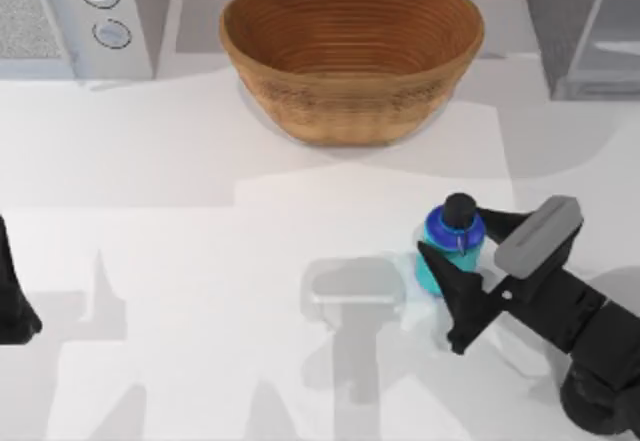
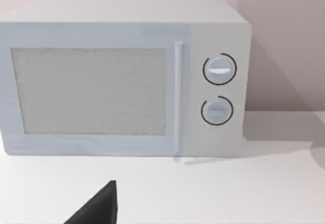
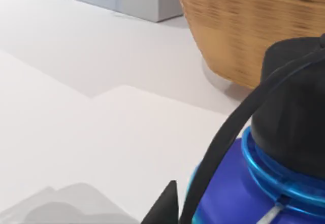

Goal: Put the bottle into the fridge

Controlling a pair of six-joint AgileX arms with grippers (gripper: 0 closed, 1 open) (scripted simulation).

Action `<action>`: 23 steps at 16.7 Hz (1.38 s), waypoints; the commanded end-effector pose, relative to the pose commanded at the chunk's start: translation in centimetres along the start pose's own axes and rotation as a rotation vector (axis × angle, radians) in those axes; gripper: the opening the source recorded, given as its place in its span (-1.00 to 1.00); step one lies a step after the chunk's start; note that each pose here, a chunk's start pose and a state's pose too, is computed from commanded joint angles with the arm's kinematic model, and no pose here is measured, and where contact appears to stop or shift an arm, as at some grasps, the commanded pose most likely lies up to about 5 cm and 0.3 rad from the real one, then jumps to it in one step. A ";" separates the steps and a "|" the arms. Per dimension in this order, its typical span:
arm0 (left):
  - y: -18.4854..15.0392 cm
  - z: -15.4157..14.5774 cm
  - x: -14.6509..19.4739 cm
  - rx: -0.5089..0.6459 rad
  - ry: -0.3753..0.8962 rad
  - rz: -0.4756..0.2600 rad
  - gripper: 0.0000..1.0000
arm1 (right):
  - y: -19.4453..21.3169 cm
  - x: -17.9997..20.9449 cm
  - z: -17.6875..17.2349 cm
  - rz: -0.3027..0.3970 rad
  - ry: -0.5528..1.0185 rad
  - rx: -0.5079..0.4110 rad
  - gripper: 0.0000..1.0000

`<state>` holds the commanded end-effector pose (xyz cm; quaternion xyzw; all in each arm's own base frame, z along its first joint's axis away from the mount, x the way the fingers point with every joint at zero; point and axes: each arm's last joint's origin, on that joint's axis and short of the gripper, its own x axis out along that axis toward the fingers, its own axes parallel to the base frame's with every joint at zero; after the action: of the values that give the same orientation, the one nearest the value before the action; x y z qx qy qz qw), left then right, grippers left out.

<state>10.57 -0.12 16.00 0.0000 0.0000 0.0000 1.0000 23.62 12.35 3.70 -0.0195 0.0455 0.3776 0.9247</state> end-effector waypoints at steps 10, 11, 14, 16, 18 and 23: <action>0.0 0.0 0.0 0.000 0.000 0.000 1.00 | -0.6 -0.7 0.8 -0.014 0.009 0.006 -0.98; 0.0 0.0 0.0 0.000 0.000 0.000 1.00 | -1.0 -1.0 1.0 -0.012 0.015 0.008 -0.98; 0.0 0.0 0.0 0.000 0.000 0.000 1.00 | -2.9 -2.7 2.1 -0.007 0.019 0.010 -0.98; 0.0 0.0 0.0 0.000 0.000 0.000 1.00 | -4.5 -4.2 3.1 -0.008 0.012 0.006 -0.98; 0.0 0.0 0.0 0.000 0.000 0.000 1.00 | -6.0 -5.8 4.1 -0.012 0.004 0.002 -0.98; 0.0 0.0 0.0 0.000 0.000 0.000 1.00 | -7.4 -7.9 5.0 -0.014 0.002 0.003 -0.98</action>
<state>10.57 -0.12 16.00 0.0000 0.0000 0.0000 1.0000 23.48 1.93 9.50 -0.0189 0.0466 0.3709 0.9273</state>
